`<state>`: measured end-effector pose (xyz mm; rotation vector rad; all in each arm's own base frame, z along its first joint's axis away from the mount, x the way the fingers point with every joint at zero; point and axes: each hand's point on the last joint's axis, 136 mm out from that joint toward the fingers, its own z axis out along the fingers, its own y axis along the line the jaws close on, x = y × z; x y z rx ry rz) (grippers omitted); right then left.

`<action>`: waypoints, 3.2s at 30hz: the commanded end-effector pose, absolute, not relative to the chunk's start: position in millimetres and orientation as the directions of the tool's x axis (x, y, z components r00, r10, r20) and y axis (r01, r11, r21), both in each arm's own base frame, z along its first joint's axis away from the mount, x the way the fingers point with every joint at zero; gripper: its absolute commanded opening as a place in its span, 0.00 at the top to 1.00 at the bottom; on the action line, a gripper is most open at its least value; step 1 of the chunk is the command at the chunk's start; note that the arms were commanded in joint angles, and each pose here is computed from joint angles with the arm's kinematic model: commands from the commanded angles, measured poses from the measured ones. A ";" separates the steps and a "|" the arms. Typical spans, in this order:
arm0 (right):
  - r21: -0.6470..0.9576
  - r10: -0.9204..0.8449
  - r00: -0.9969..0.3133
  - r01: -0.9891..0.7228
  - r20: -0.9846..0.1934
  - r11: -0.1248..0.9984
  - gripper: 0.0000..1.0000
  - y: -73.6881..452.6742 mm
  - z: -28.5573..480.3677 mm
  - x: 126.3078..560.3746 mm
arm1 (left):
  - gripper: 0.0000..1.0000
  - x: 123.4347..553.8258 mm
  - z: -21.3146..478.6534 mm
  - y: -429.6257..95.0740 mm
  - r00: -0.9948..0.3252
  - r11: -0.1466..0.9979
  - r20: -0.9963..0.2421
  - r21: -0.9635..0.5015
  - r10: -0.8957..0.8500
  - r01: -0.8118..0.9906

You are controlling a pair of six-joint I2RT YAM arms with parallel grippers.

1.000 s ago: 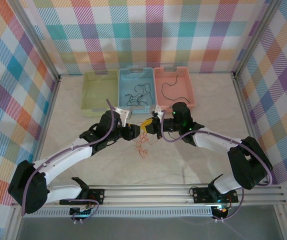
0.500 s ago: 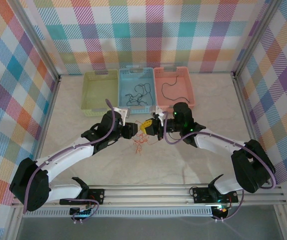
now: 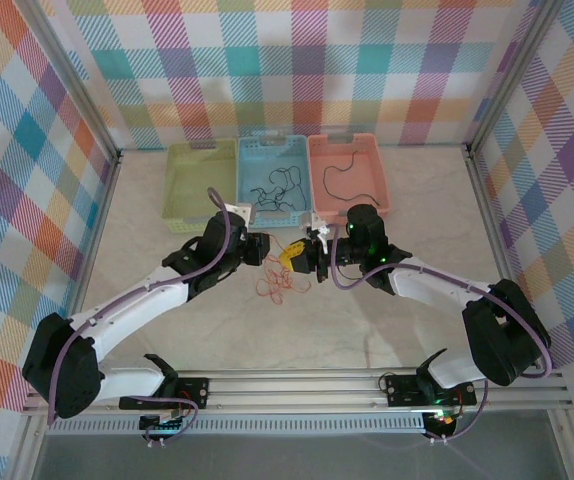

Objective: Untangle the cables

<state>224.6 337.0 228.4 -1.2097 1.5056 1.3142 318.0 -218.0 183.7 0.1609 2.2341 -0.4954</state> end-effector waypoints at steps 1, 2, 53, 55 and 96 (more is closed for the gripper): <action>0.210 -0.144 -0.200 -0.976 -0.969 -0.057 1.00 336.2 234.9 210.1 | 0.66 323.6 187.4 -209.1 -0.650 0.939 -0.758 -0.260 -0.055 0.225; 0.205 -0.143 -0.196 -0.977 -0.970 -0.058 1.00 336.3 235.7 209.8 | 0.67 324.5 188.6 -208.1 -0.649 0.940 -0.759 -0.257 -0.052 0.224; 0.077 -0.098 -0.087 -0.992 -0.991 0.098 1.00 320.4 247.2 217.8 | 0.71 325.0 219.3 -147.5 -0.661 0.904 -0.724 -0.394 -0.197 0.162; 0.086 -0.100 -0.096 -0.991 -0.990 0.106 1.00 320.6 245.4 220.0 | 0.62 313.3 232.9 -171.4 -0.675 0.838 -0.719 -0.464 -0.169 0.285; 0.095 -0.098 -0.107 -0.988 -0.989 0.120 1.00 319.8 245.9 222.3 | 0.82 280.3 193.5 -238.5 -0.697 0.825 -0.697 -0.288 0.169 0.487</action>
